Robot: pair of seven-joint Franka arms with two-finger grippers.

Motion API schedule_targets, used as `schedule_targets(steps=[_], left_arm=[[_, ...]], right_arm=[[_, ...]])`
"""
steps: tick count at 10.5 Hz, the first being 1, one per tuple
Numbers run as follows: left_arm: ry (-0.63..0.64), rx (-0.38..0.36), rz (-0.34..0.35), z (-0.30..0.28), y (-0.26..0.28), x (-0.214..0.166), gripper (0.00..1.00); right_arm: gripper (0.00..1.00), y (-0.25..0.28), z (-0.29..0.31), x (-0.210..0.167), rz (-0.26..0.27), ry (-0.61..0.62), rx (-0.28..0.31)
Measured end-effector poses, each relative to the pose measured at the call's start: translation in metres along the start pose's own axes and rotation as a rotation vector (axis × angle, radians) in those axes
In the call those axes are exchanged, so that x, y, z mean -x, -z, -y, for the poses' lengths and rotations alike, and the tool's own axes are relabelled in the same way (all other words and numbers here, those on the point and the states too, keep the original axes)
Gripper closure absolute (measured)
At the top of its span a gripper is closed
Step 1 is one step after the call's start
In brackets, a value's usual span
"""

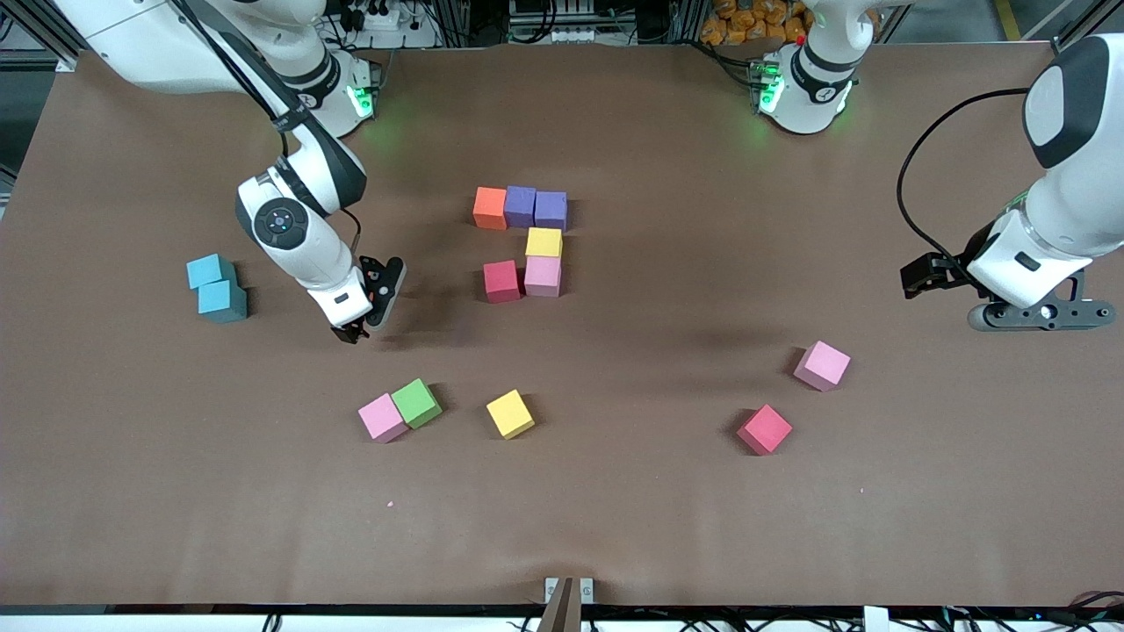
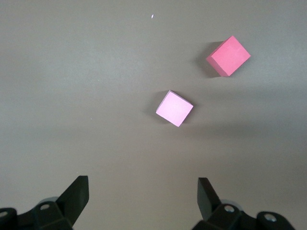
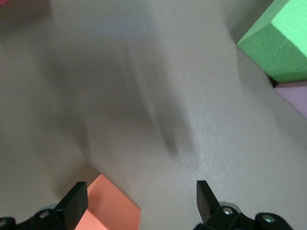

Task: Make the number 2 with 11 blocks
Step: 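Move the right gripper over to the loose orange block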

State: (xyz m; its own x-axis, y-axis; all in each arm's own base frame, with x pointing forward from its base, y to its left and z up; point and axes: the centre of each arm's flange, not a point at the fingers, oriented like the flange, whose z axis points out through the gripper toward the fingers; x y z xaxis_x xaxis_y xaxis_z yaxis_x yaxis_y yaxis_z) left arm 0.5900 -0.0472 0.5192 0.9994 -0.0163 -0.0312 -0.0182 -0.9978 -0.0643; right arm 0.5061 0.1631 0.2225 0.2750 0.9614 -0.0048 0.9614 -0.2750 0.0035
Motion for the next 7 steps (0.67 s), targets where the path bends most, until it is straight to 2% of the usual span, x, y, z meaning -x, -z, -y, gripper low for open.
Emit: schedule_targets(steps=[7], left_arm=[[-0.001, 0.000, -0.003, -0.001, 0.001, 0.000, 0.00]], right_arm=[[0.00, -0.006, -0.006, 0.023, 0.001, -0.058, -0.020]])
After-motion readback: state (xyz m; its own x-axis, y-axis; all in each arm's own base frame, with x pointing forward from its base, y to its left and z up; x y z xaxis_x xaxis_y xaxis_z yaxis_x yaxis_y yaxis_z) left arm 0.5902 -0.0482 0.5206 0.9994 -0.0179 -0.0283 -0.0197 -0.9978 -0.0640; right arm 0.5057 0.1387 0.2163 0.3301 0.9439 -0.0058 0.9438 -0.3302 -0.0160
